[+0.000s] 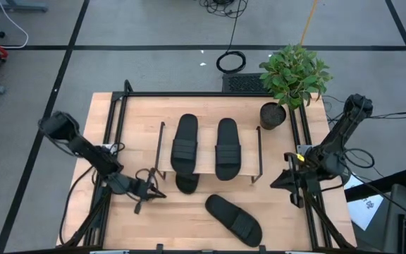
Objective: Pick and place slides into the shelf
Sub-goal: Adjust the shelf
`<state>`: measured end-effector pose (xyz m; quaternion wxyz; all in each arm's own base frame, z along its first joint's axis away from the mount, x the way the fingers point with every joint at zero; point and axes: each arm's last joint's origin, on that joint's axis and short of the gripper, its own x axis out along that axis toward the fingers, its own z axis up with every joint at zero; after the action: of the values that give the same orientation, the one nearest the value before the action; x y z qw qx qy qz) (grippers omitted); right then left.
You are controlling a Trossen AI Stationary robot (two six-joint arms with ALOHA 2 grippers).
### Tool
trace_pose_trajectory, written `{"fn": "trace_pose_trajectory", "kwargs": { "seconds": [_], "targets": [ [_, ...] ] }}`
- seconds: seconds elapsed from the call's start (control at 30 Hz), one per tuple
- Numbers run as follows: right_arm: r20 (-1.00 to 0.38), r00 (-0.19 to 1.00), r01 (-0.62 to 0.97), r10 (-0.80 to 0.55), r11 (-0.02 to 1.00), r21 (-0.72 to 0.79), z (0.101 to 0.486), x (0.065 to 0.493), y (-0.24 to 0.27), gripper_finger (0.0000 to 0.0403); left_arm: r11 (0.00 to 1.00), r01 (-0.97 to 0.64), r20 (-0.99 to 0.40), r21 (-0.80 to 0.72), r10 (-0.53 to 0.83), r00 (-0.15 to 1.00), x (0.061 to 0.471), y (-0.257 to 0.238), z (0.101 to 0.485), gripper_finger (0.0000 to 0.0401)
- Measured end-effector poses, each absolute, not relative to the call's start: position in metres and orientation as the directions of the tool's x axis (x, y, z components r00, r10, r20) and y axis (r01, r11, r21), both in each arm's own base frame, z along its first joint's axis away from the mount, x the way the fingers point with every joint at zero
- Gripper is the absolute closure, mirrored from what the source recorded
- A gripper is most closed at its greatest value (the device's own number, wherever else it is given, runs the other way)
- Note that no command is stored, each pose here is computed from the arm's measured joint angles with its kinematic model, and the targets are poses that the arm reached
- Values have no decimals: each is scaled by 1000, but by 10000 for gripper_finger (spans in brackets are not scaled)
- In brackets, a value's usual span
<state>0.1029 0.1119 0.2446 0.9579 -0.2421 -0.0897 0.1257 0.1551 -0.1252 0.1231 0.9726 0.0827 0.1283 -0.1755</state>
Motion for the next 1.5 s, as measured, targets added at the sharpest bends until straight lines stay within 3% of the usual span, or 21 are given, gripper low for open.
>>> {"fn": "trace_pose_trajectory", "kwargs": {
  "seconds": [0.1, 0.2, 0.33, 0.43, 0.63, 0.7, 0.9, 1.23, 1.5],
  "targets": [
    [88, 947, -227, 310, 835, -501, 241, 104, 115, 403, 915, 338, -314, 219, -262, 913, 170, -140, 116, 401],
    [73, 947, -233, 312, 827, -511, 238, 106, 117, 403, 840, 337, -343, 425, -195, 919, 184, -160, 109, 401],
    [64, 948, -241, 312, 834, -496, 237, 107, 119, 403, 813, 150, -347, 563, 68, 935, 194, -173, 104, 401],
    [67, 948, -240, 311, 838, -490, 237, 107, 119, 403, 829, 111, -385, 549, 133, 913, 190, -169, 97, 401],
    [57, 963, -201, 262, 848, -489, 236, 107, 117, 403, 807, 159, -368, 568, 77, 927, 180, -184, 100, 401],
    [43, 974, -173, 221, 858, -483, 235, 108, 116, 403, 800, 104, -327, 590, 119, 938, 177, -188, 104, 401],
    [16, 996, 85, -89, 869, -488, 232, 106, 109, 403, 770, -67, -227, 635, 269, 936, 165, -183, 113, 401],
    [1, 925, 321, -379, 783, -532, 247, 85, 123, 403, 743, -186, -105, 643, 326, 940, 129, -181, 150, 401],
    [4, 967, 232, -255, 871, -434, 249, 69, 125, 403, 791, -289, -140, 540, 423, 895, 121, -142, 158, 401]
  ]
}}
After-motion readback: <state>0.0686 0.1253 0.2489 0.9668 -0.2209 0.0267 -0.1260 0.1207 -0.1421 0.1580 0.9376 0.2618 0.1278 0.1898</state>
